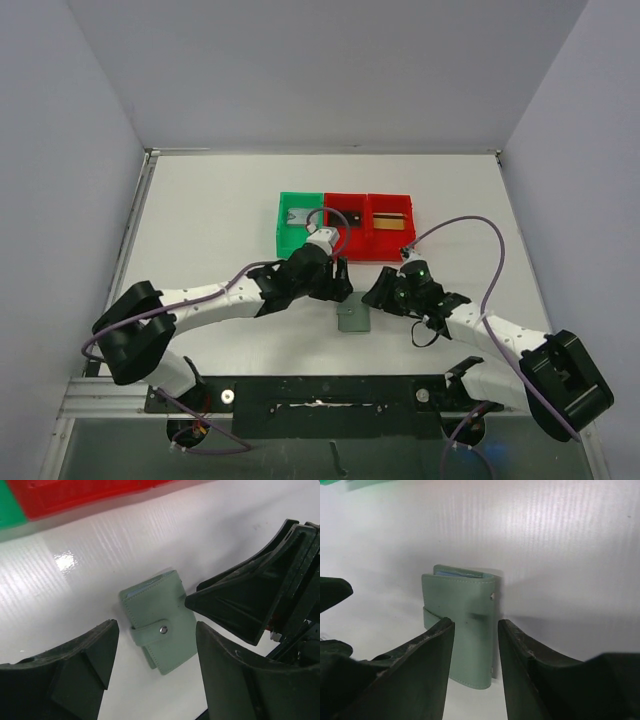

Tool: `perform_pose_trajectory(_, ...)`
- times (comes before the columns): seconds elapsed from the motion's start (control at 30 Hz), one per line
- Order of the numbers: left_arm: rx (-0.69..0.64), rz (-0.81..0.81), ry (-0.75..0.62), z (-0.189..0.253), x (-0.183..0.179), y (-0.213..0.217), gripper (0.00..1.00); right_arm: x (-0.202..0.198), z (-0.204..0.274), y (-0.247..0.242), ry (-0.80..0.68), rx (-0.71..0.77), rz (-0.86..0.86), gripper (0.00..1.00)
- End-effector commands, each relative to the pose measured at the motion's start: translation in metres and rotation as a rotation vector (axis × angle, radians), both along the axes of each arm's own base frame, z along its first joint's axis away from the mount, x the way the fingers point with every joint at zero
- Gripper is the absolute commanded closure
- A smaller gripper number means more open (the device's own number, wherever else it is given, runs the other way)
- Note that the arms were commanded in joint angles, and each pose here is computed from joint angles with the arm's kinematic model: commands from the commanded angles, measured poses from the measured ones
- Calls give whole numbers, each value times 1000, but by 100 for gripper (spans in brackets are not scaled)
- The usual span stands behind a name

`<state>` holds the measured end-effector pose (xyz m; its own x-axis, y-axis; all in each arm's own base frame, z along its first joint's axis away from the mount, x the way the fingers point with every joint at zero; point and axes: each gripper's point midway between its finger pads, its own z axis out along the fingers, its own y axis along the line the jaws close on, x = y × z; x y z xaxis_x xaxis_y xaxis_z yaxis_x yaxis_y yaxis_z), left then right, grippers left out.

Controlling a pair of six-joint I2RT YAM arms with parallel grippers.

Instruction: Take the credit cards out of the card holder

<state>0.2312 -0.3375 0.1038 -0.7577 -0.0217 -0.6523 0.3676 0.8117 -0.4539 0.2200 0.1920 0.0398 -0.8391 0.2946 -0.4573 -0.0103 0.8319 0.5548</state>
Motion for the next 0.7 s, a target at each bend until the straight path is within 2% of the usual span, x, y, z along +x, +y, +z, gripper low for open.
perform_pose_trajectory(0.0, 1, -20, -63, -2, 10, -25, 41, 5, 3, -5, -52, 64, -48, 58)
perform_pose_trajectory(0.13, 39, -45, -24, -22, 0, -32, 46, -8, -4, 1, -23, 115, -3, 56)
perform_pose_trajectory(0.3, 79, -61, -22, -26, -8, -36, 47, -14, -9, 5, -22, 177, 0, 57)
perform_pose_trajectory(0.53, 216, -123, -19, -43, -23, -43, 51, -7, -14, 6, 9, 138, 4, 59)
perform_pose_trajectory(0.57, 228, -126, -19, -45, -24, -44, 51, -8, -16, 5, 16, 136, 1, 63)
perform_pose_trajectory(0.67, 285, -104, -25, -53, -22, -38, 56, -11, -19, 6, 30, 149, -5, 64)
